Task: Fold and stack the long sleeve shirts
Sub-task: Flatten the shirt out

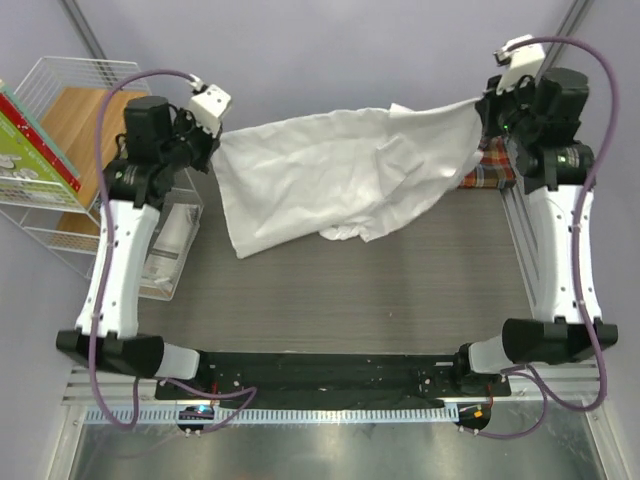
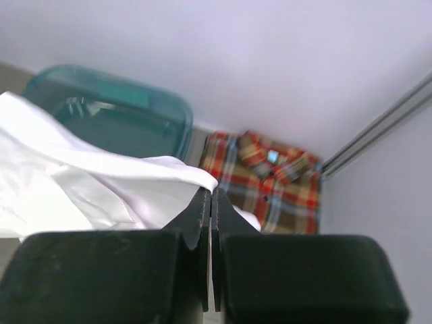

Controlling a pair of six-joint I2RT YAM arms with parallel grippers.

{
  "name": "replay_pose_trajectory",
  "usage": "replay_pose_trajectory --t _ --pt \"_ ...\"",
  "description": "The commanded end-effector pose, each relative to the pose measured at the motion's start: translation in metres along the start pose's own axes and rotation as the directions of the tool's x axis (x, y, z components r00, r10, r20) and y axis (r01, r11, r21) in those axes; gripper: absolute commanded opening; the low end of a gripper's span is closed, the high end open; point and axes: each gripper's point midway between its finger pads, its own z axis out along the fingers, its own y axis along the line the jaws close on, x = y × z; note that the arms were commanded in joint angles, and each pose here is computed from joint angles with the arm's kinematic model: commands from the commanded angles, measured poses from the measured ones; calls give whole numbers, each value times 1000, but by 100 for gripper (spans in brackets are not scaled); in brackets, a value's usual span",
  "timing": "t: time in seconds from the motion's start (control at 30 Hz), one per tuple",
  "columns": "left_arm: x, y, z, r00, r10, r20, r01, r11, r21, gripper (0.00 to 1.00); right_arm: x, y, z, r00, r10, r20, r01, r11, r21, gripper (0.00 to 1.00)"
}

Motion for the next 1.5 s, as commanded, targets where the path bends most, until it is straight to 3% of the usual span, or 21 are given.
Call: replay_pose_trajectory --t 0.0,0.1,0.23,0.5,0.6,0.67,0.7,0.77,0.87,0.93,0.97,1.03,1.07,1.13,1.17,1.23,1.27,1.33,1.37,1.4,1.47 --pt "-54 7 -70 971 -4 237 34 992 -123 0 -95 -26 -93 950 -72 302 1 974 228 1" --pt "-80 2 -125 921 58 386 18 982 -190 0 -123 -28 -143 901 -113 420 -20 954 300 1" --pt "-97 -17 -190 844 127 520 -6 974 -228 0 -158 -11 -251 777 -192 600 -46 933 358 1" --pt "-126 -30 -310 683 200 703 82 935 -346 0 -190 24 -385 596 -267 757 -56 927 371 1" --pt "-144 -15 -340 642 213 736 157 903 -399 0 -210 22 -389 568 -285 772 -45 926 375 1" --pt "-155 0 -332 653 212 727 177 891 -418 0 -223 16 -383 556 -309 772 -38 918 395 1" --pt "-163 4 -339 641 226 734 184 883 -433 0 -228 7 -356 583 -303 754 -31 919 394 1" --pt "-171 18 -326 656 227 720 195 870 -452 0 -239 -2 -338 575 -317 754 -30 913 407 1" --pt "-169 36 -269 724 207 658 158 878 -451 0 -239 -13 -271 637 -290 715 10 930 368 1" --pt "-145 43 -205 800 173 575 114 897 -428 0 -223 -17 -226 690 -256 677 27 944 330 1" --pt "-130 43 -179 827 150 541 104 906 -411 0 -196 -18 -186 754 -220 619 38 955 293 1" --pt "-80 34 -111 897 107 429 55 936 -347 0 -165 -12 -149 799 -194 569 66 969 238 1" --pt "-75 34 -97 894 109 434 53 937 -346 0 -119 -9 -108 864 -155 480 69 979 192 1" --pt "-40 26 -51 928 89 362 23 955 -294 0 -78 1 -76 900 -123 418 74 989 131 1" --pt "-16 21 -26 939 78 334 19 961 -277 0 -26 8 -45 943 -89 321 64 994 89 1" --pt "27 14 17 967 58 249 4 970 -242 0 13 16 -20 962 -73 263 59 996 60 1" --pt "61 0 41 981 55 187 -17 981 -195 0 59 24 4 984 -59 169 56 998 27 1" --pt "81 1 64 983 77 167 -41 978 -205 0 92 28 29 990 -77 120 74 997 28 1" --pt "111 -5 90 993 76 90 -60 984 -169 0 114 27 41 994 -82 78 79 996 37 2" --pt "121 -5 101 995 82 53 -73 985 -153 0 139 36 65 997 -79 17 79 997 14 9" --pt "157 4 132 996 52 -77 -65 982 -177 5 138 27 87 996 -93 -4 93 994 56 34"
